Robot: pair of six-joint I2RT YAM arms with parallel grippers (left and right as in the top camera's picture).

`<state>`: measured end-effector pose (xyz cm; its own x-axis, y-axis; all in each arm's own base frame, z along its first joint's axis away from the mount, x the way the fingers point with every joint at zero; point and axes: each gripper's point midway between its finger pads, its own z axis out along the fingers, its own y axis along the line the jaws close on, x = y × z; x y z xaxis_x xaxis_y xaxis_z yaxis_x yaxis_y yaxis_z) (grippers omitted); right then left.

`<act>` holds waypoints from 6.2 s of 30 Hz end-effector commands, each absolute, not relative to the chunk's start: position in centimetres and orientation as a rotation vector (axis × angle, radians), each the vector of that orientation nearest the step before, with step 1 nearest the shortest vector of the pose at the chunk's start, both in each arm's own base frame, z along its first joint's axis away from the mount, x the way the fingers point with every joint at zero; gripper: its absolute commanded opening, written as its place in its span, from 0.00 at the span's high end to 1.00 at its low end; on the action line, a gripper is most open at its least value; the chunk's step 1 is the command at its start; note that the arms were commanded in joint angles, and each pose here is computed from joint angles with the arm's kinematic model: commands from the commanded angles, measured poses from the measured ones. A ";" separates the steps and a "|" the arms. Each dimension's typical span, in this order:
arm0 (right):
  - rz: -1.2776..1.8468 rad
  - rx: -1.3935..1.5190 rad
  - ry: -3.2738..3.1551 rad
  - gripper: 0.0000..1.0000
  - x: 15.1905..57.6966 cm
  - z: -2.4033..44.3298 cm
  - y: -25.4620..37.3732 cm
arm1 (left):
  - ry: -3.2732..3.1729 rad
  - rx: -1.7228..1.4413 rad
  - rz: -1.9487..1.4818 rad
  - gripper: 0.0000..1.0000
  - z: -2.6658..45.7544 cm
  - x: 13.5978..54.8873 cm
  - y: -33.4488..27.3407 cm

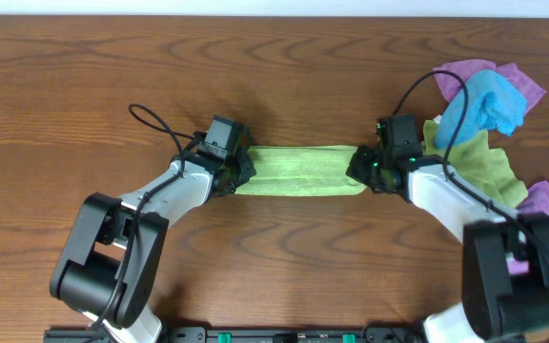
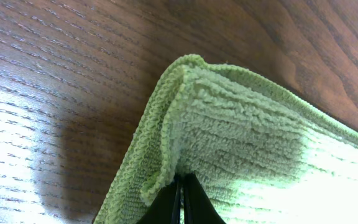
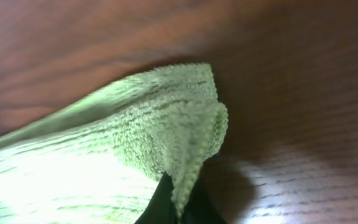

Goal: Fold the cloth
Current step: 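Move the right gripper's end left over the left end, folding the strip, then release the folded towel and retract the right gripper to the right, then grasp the folded towel bundle with the left gripper, then lift the folded towel and carry it to the table's far left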

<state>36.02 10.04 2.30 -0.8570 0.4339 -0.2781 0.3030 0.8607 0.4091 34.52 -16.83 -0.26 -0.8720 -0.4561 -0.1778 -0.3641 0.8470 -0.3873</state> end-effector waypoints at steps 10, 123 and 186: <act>0.747 0.302 2.451 0.99 37.8 9.8 15.2 | 2.894 -0.602 -0.497 0.94 -3.2 31.3 -17.3; 0.569 -0.104 2.512 0.01 16.8 12.8 9.6 | 2.761 -0.859 -0.771 0.05 10.3 30.5 -11.3; 0.570 -0.053 2.456 0.01 16.0 13.1 9.0 | 1.808 -0.899 -0.621 0.94 23.4 52.1 -3.8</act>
